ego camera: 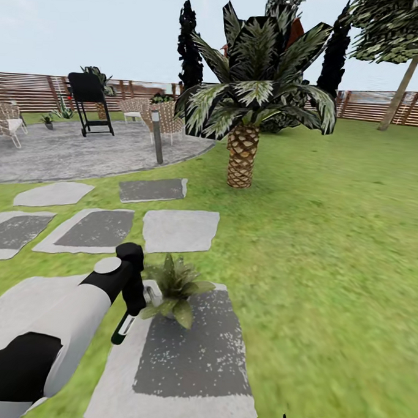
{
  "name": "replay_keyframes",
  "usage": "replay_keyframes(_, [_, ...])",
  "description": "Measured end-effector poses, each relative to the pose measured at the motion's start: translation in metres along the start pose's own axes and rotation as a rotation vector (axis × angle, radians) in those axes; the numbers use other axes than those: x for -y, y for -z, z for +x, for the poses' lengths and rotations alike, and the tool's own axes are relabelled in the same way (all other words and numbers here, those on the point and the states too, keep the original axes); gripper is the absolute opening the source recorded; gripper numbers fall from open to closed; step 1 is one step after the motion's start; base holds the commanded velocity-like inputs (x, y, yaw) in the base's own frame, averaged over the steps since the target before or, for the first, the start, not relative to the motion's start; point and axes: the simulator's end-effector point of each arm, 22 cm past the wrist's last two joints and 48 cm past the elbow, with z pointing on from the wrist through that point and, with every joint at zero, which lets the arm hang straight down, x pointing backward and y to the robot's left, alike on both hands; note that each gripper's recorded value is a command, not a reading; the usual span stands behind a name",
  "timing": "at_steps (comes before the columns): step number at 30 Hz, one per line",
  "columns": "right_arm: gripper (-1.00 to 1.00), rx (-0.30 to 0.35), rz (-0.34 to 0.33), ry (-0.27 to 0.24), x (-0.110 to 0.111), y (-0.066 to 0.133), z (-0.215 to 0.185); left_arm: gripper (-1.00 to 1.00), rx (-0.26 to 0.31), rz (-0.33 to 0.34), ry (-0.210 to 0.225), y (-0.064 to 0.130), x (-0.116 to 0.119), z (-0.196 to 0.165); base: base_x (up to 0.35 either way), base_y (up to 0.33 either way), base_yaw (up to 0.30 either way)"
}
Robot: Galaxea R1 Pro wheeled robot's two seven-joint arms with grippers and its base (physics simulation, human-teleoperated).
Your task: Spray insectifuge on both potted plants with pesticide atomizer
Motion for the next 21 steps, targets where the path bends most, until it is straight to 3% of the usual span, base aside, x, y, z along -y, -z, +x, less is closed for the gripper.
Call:
replay_keyframes(5, [1.0, 0.0, 0.0, 0.0, 0.0001, 0.0, -0.0001, -1.0, -0.01, 0.003, 0.015, -0.0039, -0.0034, 0.01, 0.046, 0.027, 0.006])
replay_keyframes(16, [1.0, 0.0, -0.001, 0.001, -0.0003, 0.0003, 0.0001, -1.0, -0.011, 0.003, 0.009, -0.0044, -0.0011, 0.0081, 0.287, 0.117, 0.0])
replay_keyframes(21, [1.0, -0.001, -0.001, 0.001, -0.0004, 0.0002, 0.0004, -1.0, -0.011, 0.005, 0.002, -0.0051, 0.0015, 0.005, 0.064, 0.008, 0.084])
